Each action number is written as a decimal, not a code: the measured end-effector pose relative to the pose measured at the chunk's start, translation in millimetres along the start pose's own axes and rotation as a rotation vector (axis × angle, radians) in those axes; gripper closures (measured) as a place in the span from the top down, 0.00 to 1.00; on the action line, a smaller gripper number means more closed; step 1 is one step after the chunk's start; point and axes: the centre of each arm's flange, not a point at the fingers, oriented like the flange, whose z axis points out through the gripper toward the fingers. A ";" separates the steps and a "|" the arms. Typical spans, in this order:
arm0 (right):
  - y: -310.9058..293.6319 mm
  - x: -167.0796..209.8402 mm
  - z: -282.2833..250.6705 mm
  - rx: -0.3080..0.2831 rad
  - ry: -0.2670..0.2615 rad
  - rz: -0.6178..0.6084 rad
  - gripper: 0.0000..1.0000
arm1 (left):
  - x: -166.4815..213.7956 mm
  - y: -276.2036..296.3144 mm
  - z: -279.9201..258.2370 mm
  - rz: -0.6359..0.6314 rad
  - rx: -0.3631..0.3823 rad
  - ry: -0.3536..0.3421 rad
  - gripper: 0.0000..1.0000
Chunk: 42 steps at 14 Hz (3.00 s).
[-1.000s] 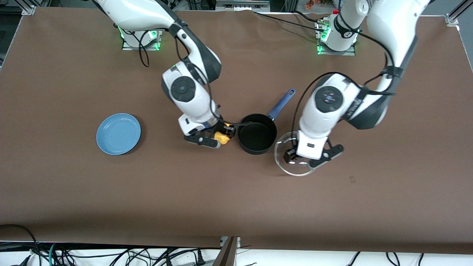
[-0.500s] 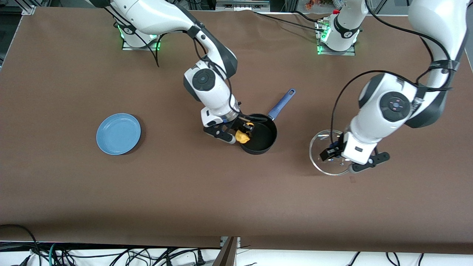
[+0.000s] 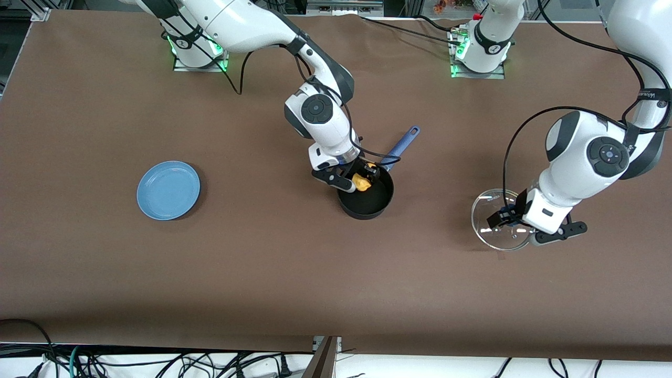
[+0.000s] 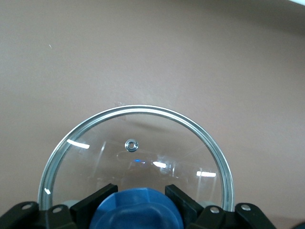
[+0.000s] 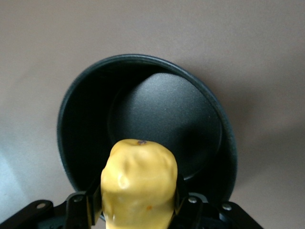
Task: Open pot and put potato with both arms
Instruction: 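Move the lid aside with the left gripper while the right drops potato in pot, then lower the lid onto the table with the left gripper while the right retracts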
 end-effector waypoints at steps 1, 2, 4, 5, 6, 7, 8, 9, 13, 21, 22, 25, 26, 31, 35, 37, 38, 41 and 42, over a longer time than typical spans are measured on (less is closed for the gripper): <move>0.9 0.6 1.8 -0.002 0.000 0.001 0.60 | -4.9 -11.3 9.6 0.020 -0.006 0.009 0.51; 1.1 1.1 2.0 -0.003 0.001 0.001 0.65 | -9.5 -22.0 18.3 0.036 0.001 0.012 0.51; -0.7 3.0 -0.5 0.000 0.003 0.002 0.84 | -13.6 -39.3 27.5 0.048 0.017 0.010 0.51; -2.0 5.4 -3.2 -0.009 0.003 0.002 0.95 | -14.4 -44.2 29.6 0.053 0.024 0.009 0.50; -4.0 10.3 -8.9 -0.032 0.001 0.000 1.00 | -15.2 -46.2 31.2 0.068 0.035 0.011 0.50; -7.3 19.0 -20.0 -0.067 -0.005 -0.011 1.00 | -16.8 -46.8 33.2 0.085 0.048 0.014 0.50; -11.3 31.3 -36.2 -0.109 -0.017 -0.046 1.00 | -18.3 -48.6 35.6 0.091 0.053 0.014 0.50; -12.9 46.7 -55.4 -0.155 -0.037 -0.101 1.00 | -19.6 -52.4 38.6 0.091 0.051 0.017 0.50; 16.0 129.9 -143.8 -0.310 -0.098 -0.383 1.00 | -30.5 -82.4 75.5 0.081 0.033 0.003 0.50; 157.1 290.7 -318.7 -0.460 -0.201 -0.713 1.00 | -42.5 -103.5 121.8 0.115 0.045 -0.044 0.59; 171.4 301.4 -338.0 -0.465 -0.199 -0.723 1.00 | -41.5 -103.4 120.8 0.115 0.045 -0.041 0.67; 189.7 305.5 -398.7 -0.465 -0.150 -0.719 1.00 | -37.4 -102.6 116.4 0.115 0.045 -0.029 0.96; 189.6 299.5 -413.8 -0.463 -0.137 -0.719 1.00 | -34.6 -102.5 113.3 0.114 0.046 -0.022 1.00; 227.1 301.6 -480.8 -0.451 -0.075 -0.656 1.00 | -10.8 -85.9 66.2 0.134 0.094 0.024 1.00; 245.6 290.5 -498.8 -0.448 -0.076 -0.634 1.00 | -3.1 -62.3 20.1 0.155 0.156 0.035 1.00; 254.6 282.6 -486.5 -0.454 -0.113 -0.600 1.00 | 6.7 -48.8 -9.3 0.135 0.178 0.008 1.00; 261.3 279.8 -482.1 -0.460 -0.126 -0.571 1.00 | 12.1 -41.4 -25.5 0.124 0.179 -0.002 1.00; 273.8 276.5 -481.2 -0.465 -0.140 -0.548 1.00 | 25.1 -29.4 -68.9 0.079 0.173 -0.035 1.00; 275.5 277.3 -482.0 -0.464 -0.140 -0.544 1.00 | 29.6 -29.6 -80.8 0.057 0.164 -0.048 1.00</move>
